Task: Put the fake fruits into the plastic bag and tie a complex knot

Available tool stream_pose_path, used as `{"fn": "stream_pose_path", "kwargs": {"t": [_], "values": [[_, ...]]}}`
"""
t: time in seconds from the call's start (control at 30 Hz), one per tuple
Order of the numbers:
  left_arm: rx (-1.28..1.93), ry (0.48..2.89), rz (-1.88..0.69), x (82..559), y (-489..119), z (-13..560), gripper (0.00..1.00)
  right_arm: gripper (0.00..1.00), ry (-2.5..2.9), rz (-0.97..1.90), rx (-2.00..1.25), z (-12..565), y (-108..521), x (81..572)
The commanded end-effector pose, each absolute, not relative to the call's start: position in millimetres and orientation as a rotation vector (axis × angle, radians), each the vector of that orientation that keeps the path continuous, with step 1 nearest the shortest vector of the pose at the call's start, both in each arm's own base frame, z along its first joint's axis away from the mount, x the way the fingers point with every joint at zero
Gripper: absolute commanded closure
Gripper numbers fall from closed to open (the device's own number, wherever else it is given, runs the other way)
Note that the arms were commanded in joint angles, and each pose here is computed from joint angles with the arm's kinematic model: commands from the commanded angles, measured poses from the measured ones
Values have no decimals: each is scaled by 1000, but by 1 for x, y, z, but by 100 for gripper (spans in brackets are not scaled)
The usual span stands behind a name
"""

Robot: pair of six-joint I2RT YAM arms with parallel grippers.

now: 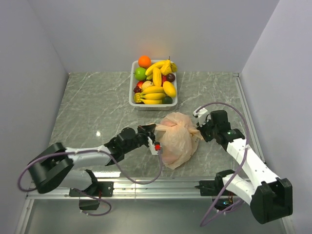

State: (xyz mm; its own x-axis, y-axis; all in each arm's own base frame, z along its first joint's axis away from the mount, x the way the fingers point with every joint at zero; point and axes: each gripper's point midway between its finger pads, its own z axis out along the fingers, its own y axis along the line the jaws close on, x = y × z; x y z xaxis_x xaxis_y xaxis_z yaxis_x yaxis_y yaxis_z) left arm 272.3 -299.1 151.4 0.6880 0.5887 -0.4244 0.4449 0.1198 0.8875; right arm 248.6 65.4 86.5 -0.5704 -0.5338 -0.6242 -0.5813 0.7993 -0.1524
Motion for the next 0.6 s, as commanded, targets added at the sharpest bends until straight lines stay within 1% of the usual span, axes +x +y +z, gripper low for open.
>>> {"fn": "stream_pose_path", "kwargs": {"t": [0.0,0.07,0.23,0.4,0.57], "values": [[1467,1068,231,283,-248,152,100,100,2319,-152,-799,97,26,247],[1477,1093,240,279,-236,149,100,100,2308,-171,-799,100,20,244],[1509,1205,296,276,-185,138,100,100,2303,-324,-811,103,-12,233],[1548,1266,359,275,-144,121,100,100,2351,-431,-774,98,-55,223],[1577,1314,358,272,-132,104,100,100,2366,-477,-757,93,-73,225]]}}
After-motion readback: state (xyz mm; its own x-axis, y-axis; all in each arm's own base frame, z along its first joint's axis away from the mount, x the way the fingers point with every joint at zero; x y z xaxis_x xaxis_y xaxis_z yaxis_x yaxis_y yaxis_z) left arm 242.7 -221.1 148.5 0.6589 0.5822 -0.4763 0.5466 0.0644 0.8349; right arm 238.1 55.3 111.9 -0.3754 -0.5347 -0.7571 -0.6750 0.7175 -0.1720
